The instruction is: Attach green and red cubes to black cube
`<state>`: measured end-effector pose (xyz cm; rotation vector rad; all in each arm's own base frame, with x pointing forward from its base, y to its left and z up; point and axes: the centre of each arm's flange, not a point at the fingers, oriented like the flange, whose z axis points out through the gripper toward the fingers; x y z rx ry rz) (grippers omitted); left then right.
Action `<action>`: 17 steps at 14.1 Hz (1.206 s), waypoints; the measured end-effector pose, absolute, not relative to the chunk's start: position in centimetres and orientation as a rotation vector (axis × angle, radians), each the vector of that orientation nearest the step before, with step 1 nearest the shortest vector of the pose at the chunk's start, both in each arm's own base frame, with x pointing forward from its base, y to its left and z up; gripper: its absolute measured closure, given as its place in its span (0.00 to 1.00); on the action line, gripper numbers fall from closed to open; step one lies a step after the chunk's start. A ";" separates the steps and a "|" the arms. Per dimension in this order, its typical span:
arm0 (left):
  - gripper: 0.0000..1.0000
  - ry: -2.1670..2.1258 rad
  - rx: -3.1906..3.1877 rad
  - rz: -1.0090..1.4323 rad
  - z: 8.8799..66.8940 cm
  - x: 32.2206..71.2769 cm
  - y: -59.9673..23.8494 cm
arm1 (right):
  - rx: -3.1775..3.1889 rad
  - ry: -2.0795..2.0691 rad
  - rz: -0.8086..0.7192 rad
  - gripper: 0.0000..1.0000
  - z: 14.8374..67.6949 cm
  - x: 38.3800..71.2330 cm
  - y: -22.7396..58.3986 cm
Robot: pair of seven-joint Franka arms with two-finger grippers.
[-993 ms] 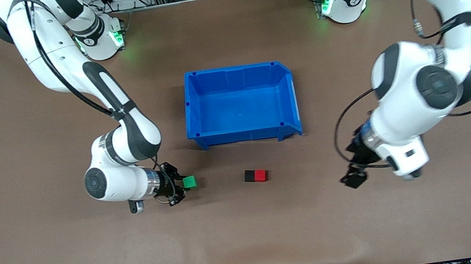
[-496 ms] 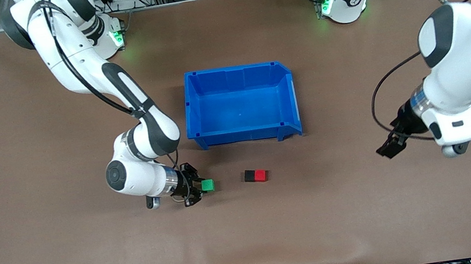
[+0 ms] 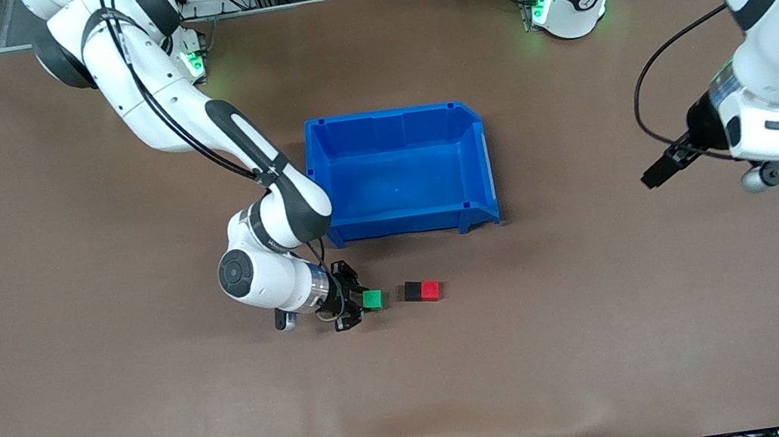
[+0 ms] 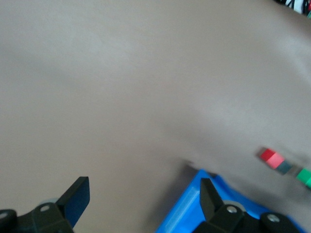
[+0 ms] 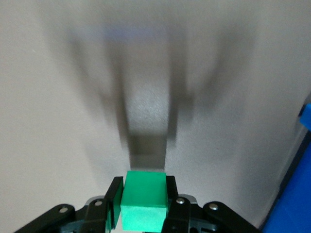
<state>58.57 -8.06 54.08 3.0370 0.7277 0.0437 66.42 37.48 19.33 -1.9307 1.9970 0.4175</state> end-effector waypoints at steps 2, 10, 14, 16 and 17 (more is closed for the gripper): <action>0.00 0.598 3.078 0.012 54.5 58.1 -5.9 | -1.921 2.011 0.425 0.60 19.0 65.9 38.4; 0.00 0.105 3.159 -0.071 57.6 55.7 -1.1 | -1.897 2.023 0.413 0.60 17.9 64.6 40.9; 0.00 0.016 3.173 -0.059 61.3 54.4 -1.2 | -1.884 2.012 0.391 0.60 17.6 64.4 41.5; 0.00 -0.002 3.177 -0.091 62.7 53.7 -1.2 | -1.885 2.012 0.391 0.53 17.5 64.3 41.6; 0.00 -0.047 3.177 -0.093 63.3 53.3 -1.4 | -1.885 2.015 0.389 0.44 17.3 64.3 41.5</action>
